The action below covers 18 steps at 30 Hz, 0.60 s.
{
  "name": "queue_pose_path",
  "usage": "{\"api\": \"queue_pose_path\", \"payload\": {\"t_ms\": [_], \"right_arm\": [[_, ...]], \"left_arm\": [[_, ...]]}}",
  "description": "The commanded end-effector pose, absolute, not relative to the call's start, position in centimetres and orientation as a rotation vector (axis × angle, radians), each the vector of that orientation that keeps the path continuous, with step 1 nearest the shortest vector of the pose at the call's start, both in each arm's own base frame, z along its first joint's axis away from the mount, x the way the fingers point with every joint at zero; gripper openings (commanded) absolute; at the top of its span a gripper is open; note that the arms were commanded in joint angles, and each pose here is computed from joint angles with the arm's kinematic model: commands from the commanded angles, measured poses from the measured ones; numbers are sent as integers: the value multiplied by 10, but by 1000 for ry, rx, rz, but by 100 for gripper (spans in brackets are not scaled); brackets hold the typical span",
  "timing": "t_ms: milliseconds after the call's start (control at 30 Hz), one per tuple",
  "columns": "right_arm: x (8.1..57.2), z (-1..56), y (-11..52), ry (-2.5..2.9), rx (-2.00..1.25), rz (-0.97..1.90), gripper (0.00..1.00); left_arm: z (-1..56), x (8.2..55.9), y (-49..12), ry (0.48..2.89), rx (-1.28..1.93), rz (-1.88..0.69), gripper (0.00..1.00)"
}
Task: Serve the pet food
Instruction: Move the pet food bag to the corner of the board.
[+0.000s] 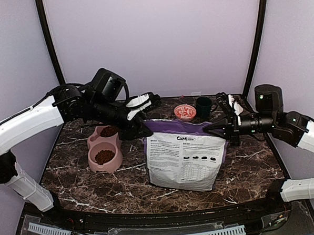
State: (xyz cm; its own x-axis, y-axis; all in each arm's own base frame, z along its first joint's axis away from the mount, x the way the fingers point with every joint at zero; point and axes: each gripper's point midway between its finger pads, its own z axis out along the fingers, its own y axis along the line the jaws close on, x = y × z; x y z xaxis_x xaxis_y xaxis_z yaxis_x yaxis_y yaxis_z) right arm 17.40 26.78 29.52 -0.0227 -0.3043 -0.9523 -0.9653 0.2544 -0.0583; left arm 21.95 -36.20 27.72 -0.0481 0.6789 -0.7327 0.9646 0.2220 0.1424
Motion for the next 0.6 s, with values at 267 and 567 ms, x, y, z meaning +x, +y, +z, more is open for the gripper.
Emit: {"api": "queue_pose_path", "payload": {"t_ms": [267,567], "right_arm": [[186,331,236,1473,-1032,683,0],[199,356,206,1437,-868,526,0]], "left_arm": [[302,229,-328,1762,1367,-441,93],[319,244,-309,1707,1220,-377,96]]}}
